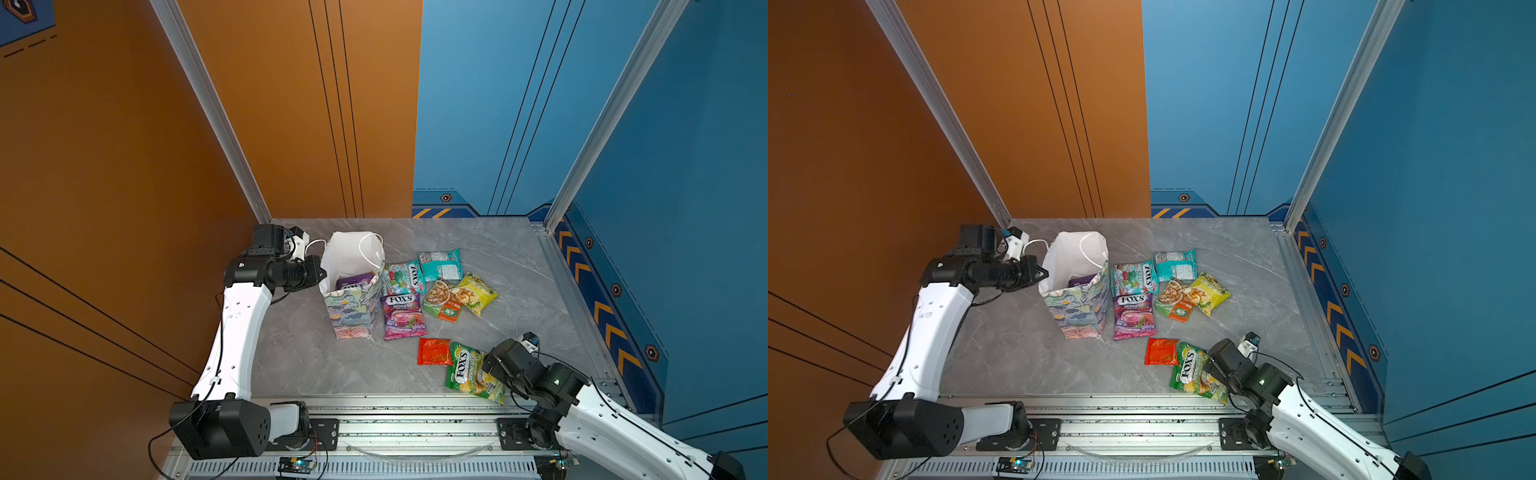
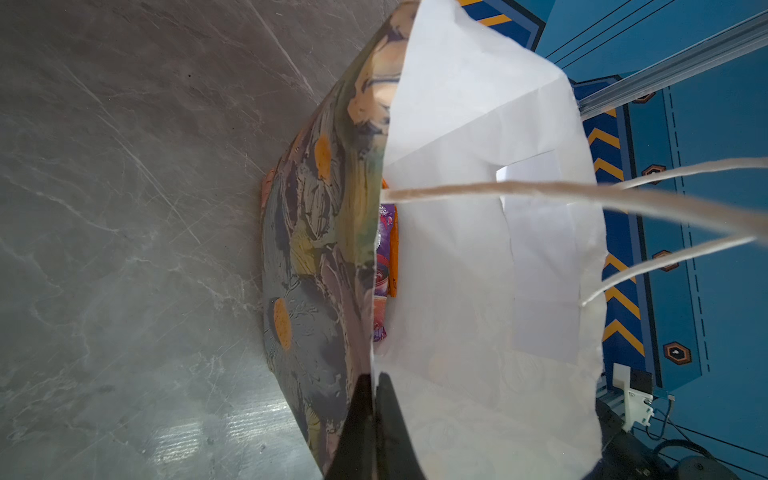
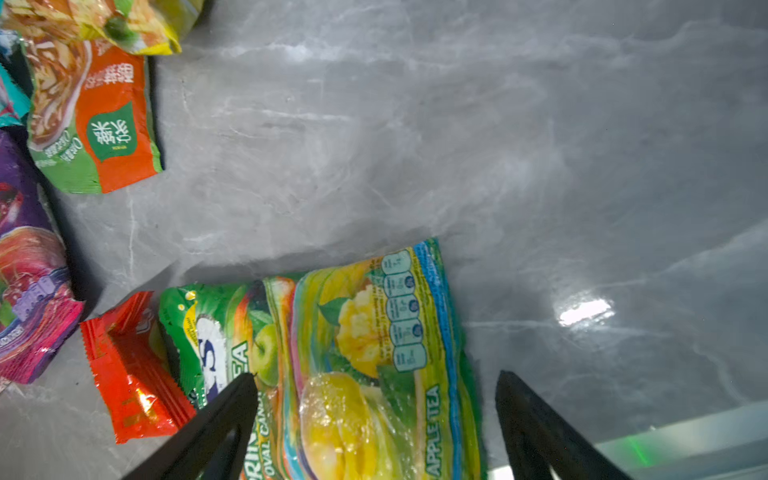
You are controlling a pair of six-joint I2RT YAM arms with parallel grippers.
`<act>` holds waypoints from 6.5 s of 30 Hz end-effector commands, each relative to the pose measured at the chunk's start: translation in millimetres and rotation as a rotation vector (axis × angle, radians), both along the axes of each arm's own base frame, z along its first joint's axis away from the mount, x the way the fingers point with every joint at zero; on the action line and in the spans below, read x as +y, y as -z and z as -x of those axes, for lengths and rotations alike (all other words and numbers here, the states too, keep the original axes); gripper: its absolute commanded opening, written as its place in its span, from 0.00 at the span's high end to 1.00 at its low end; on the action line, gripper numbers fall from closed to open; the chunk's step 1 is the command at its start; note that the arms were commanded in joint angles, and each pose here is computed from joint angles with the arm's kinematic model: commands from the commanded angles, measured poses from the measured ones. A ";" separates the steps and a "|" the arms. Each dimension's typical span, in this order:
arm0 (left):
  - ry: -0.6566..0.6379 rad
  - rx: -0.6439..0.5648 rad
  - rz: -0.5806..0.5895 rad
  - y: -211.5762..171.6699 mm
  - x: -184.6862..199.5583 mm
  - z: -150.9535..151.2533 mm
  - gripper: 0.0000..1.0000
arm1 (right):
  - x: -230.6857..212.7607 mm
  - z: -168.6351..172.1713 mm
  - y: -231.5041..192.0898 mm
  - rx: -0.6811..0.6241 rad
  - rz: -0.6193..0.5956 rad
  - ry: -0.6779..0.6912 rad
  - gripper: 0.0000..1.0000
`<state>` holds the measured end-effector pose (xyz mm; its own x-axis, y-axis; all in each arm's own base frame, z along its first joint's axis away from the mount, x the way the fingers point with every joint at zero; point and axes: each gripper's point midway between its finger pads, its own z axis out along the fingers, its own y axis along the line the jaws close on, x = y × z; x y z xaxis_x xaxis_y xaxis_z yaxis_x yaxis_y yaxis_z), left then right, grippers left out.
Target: Place the snacks into the paper bag
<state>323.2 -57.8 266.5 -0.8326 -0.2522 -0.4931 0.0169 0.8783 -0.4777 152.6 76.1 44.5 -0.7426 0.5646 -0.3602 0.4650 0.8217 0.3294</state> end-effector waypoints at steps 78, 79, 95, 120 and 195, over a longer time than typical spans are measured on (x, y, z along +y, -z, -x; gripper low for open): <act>0.020 -0.048 0.058 -13.3 -10.9 -3.4 1.00 | 73.0 -140.3 -95.1 -0.228 -0.103 -0.241 0.39; 0.020 -0.048 0.057 -13.4 -10.6 -3.7 1.00 | 70.9 -132.8 -88.9 -0.222 -0.128 -0.221 0.39; 0.023 -0.049 0.059 -13.1 -11.2 -2.7 1.00 | 74.5 -86.4 -16.9 -0.122 -0.338 -0.051 0.30; 0.023 -0.057 0.059 -15.7 -10.9 -2.3 1.00 | 101.6 -105.5 19.9 -0.075 -0.365 -0.003 0.35; 0.034 -0.052 0.075 -14.3 -14.1 -4.0 1.00 | 214.1 -184.6 -359.7 -0.795 -0.015 -0.681 1.00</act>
